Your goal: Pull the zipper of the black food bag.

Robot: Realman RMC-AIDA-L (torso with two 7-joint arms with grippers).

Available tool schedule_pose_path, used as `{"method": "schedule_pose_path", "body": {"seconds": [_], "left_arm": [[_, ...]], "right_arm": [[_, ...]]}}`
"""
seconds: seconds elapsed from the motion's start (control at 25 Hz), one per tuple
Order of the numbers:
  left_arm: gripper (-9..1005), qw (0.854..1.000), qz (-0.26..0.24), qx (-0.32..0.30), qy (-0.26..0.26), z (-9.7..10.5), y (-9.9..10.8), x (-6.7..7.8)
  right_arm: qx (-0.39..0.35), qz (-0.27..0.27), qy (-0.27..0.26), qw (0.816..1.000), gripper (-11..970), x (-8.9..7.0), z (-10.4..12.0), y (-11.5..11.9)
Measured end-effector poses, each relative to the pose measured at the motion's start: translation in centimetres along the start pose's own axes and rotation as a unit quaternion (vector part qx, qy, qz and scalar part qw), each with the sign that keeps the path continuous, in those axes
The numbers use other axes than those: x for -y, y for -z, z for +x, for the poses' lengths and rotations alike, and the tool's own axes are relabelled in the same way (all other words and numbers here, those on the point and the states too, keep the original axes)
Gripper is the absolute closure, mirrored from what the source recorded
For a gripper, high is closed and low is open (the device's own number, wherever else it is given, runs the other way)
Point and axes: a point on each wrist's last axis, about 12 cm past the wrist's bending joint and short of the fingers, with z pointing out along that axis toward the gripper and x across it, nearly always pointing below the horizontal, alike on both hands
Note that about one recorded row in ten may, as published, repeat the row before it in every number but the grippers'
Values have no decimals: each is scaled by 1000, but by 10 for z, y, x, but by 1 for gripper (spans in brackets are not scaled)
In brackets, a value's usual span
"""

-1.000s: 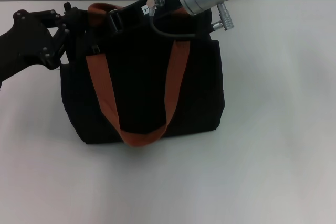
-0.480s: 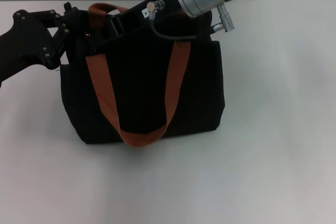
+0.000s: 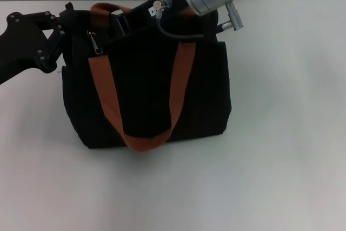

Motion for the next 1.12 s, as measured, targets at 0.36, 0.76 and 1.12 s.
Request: {"method": "schedule_pose_path", "body": {"seconds": [0.36,0.76,1.12], "left_arm": [[973,1000,7,3,1,-1,-1,2],[972,1000,8,4,1,-1,-1,2],[973,1000,9,8,1,-2,0,2]], "right_arm": [[2,-3,-1,1000,948,-1,1,0],[8,-15,-2,1000,915,-3,0,0],[11,-12,-4,1000,828,-2,0,0]]}}
